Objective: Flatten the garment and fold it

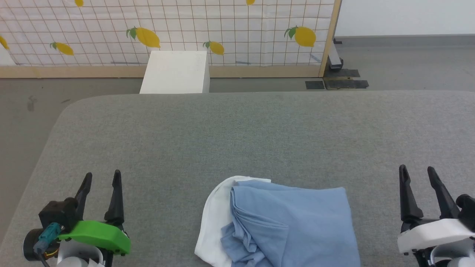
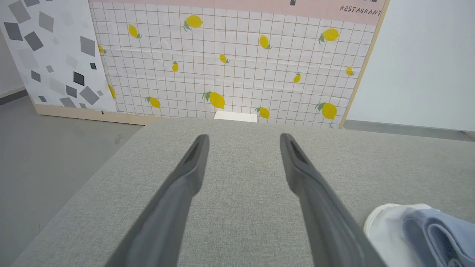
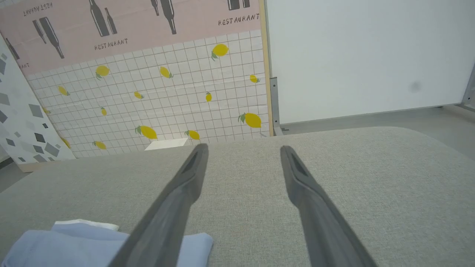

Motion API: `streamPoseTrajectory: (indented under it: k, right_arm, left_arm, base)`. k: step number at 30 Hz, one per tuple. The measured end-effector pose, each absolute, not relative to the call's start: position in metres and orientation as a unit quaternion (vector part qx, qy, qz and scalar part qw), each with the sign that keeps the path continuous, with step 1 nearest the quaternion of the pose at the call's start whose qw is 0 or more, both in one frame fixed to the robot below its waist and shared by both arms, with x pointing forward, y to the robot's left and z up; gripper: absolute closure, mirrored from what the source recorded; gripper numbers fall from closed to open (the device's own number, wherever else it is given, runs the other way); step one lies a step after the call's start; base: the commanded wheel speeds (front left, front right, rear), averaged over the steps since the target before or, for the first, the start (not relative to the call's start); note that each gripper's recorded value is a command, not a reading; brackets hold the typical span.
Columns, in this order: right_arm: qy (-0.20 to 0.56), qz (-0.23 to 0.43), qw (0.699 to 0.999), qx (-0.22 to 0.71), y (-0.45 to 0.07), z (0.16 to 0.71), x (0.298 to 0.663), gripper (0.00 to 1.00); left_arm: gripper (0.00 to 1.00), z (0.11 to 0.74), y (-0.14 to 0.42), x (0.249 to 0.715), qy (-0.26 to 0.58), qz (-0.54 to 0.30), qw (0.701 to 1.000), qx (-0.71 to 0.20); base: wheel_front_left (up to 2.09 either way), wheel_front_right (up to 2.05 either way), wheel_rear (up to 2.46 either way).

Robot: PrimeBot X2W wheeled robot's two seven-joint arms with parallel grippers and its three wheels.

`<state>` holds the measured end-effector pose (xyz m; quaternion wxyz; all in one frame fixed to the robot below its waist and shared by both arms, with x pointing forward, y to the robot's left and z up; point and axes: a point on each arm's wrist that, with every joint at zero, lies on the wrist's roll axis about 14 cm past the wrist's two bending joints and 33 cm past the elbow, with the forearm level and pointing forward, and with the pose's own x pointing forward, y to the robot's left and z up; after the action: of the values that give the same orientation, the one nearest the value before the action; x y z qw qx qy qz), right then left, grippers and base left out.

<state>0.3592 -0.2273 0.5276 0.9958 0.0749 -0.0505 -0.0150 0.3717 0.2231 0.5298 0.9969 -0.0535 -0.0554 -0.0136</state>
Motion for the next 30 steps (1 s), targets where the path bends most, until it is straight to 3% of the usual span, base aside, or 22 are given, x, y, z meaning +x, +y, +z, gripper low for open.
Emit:
streamPoseTrajectory:
  k: [30]
  right_arm:
    - [-0.013, -0.009, 0.997, 0.076, -0.216, 0.507, 0.358, 0.0]
  left_arm:
    - [0.0, 0.518, 0.221, 0.372, -0.035, -0.019, 0.998, -0.051]
  base:
    - [0.0, 0.0, 0.0]
